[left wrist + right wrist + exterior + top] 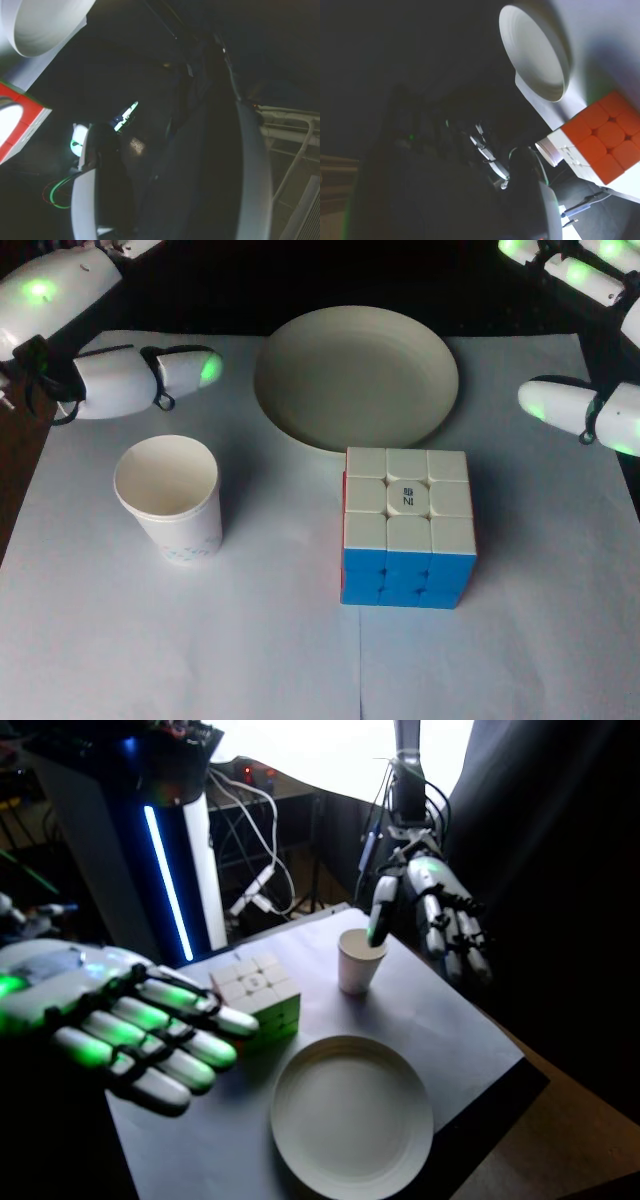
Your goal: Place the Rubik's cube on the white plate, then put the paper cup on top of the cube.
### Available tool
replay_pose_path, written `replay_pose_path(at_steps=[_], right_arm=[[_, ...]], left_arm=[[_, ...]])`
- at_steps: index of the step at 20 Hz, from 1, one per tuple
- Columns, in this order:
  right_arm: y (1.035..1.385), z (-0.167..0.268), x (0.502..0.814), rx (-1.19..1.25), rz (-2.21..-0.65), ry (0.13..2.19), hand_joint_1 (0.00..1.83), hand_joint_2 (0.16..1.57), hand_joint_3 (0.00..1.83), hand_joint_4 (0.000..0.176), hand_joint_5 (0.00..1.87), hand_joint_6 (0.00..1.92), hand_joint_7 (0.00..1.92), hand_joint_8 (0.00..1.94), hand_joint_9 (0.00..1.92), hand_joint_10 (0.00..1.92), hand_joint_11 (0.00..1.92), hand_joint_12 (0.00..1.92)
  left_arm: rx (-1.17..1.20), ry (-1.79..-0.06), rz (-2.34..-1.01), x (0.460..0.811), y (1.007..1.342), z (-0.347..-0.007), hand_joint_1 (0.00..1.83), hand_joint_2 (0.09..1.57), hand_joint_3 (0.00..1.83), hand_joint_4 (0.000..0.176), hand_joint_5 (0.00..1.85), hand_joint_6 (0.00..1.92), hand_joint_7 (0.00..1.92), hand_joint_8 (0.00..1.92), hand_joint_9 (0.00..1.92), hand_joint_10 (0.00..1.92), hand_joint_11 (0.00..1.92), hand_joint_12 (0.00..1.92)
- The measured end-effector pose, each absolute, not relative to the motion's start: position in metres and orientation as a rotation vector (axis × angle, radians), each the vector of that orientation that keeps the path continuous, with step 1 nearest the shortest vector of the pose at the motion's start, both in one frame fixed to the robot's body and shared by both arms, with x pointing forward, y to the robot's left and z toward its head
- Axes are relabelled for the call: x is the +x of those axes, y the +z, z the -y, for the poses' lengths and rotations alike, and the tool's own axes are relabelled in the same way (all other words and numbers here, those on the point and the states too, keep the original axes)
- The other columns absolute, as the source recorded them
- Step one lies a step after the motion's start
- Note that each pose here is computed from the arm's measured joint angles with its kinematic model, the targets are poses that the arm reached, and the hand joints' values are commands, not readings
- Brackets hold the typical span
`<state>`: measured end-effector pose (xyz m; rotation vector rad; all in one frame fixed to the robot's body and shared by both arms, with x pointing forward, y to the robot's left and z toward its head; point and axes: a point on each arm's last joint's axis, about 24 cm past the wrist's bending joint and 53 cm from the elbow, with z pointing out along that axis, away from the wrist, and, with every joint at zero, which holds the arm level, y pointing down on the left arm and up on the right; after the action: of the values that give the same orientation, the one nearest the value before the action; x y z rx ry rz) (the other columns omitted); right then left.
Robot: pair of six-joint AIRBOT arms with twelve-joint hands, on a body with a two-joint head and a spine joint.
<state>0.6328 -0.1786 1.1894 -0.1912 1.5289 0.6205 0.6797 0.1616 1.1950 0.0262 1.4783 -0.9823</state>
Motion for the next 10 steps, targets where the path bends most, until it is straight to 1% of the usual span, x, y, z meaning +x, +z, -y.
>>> replay_pose_path(at_steps=[1, 2, 3, 4, 5, 6, 7, 8, 9, 10], right_arm=[[1.190, 0.178, 0.633, -0.195, -1.527, 0.619, 0.19, 1.30, 0.00, 0.120, 0.00, 0.00, 0.00, 0.00, 0.00, 0.00, 0.00, 0.68], [1.189, 0.179, 0.633, -0.193, -1.528, 0.619, 0.18, 1.29, 0.00, 0.107, 0.00, 0.00, 0.00, 0.00, 0.00, 0.00, 0.00, 0.83], [1.189, 0.179, 0.633, -0.192, -1.528, 0.619, 0.20, 1.28, 0.00, 0.092, 0.00, 0.00, 0.00, 0.00, 0.00, 0.00, 0.00, 1.03], [1.190, 0.179, 0.633, -0.192, -1.528, 0.619, 0.25, 1.28, 0.00, 0.109, 0.00, 0.00, 0.00, 0.00, 0.00, 0.00, 0.00, 0.40], [1.189, 0.179, 0.633, -0.192, -1.528, 0.620, 0.26, 1.27, 0.00, 0.123, 0.00, 0.00, 0.00, 0.00, 0.00, 0.00, 0.00, 0.31], [1.190, 0.178, 0.633, -0.196, -1.527, 0.619, 0.24, 1.26, 0.00, 0.116, 0.00, 0.00, 0.00, 0.00, 0.00, 0.00, 0.00, 0.36], [1.190, 0.179, 0.633, -0.192, -1.527, 0.619, 0.26, 1.24, 0.00, 0.150, 0.00, 0.00, 0.00, 0.00, 0.00, 0.00, 0.00, 0.32], [1.190, 0.179, 0.633, -0.192, -1.528, 0.619, 0.25, 1.24, 0.00, 0.143, 0.00, 0.00, 0.00, 0.00, 0.00, 0.00, 0.00, 0.62], [1.190, 0.179, 0.633, -0.189, -1.528, 0.622, 0.31, 1.24, 0.00, 0.107, 0.00, 0.00, 0.00, 0.00, 0.03, 0.01, 0.00, 0.66], [1.190, 0.178, 0.632, -0.172, -1.532, 0.643, 0.33, 1.19, 0.00, 0.114, 0.00, 0.00, 0.00, 0.00, 0.04, 0.01, 0.00, 0.46]], left_arm=[[0.026, -0.981, -1.477, 0.680, 1.196, -0.162, 0.47, 1.25, 0.00, 0.078, 0.08, 0.00, 0.01, 0.00, 0.03, 0.00, 0.00, 0.91], [0.030, -0.981, -1.473, 0.679, 1.197, -0.163, 0.44, 1.25, 0.00, 0.083, 0.07, 0.00, 0.01, 0.00, 0.02, 0.00, 0.00, 0.84], [0.027, -0.981, -1.468, 0.680, 1.198, -0.164, 0.39, 1.25, 0.00, 0.083, 0.05, 0.00, 0.00, 0.00, 0.01, 0.00, 0.00, 0.69], [0.024, -0.985, -1.456, 0.678, 1.201, -0.165, 0.41, 1.24, 0.00, 0.093, 0.05, 0.00, 0.01, 0.00, 0.02, 0.00, 0.00, 0.62], [0.020, -0.989, -1.456, 0.677, 1.201, -0.165, 0.43, 1.24, 0.00, 0.103, 0.06, 0.00, 0.02, 0.00, 0.04, 0.01, 0.00, 0.71], [0.032, -0.986, -1.457, 0.675, 1.202, -0.165, 0.43, 1.23, 0.00, 0.099, 0.06, 0.00, 0.02, 0.00, 0.03, 0.00, 0.00, 0.74], [0.041, -0.981, -1.459, 0.675, 1.201, -0.166, 0.42, 1.23, 0.00, 0.104, 0.05, 0.00, 0.02, 0.00, 0.03, 0.00, 0.00, 0.67], [0.032, -0.978, -1.458, 0.676, 1.202, -0.168, 0.40, 1.22, 0.00, 0.112, 0.04, 0.00, 0.01, 0.00, 0.00, 0.01, 0.00, 0.38], [0.022, -0.981, -1.450, 0.676, 1.204, -0.170, 0.39, 1.23, 0.00, 0.115, 0.03, 0.00, 0.00, 0.00, 0.00, 0.00, 0.00, 0.31], [0.023, -0.984, -1.442, 0.676, 1.206, -0.170, 0.39, 1.24, 0.00, 0.104, 0.02, 0.00, 0.00, 0.00, 0.00, 0.00, 0.00, 0.34]])
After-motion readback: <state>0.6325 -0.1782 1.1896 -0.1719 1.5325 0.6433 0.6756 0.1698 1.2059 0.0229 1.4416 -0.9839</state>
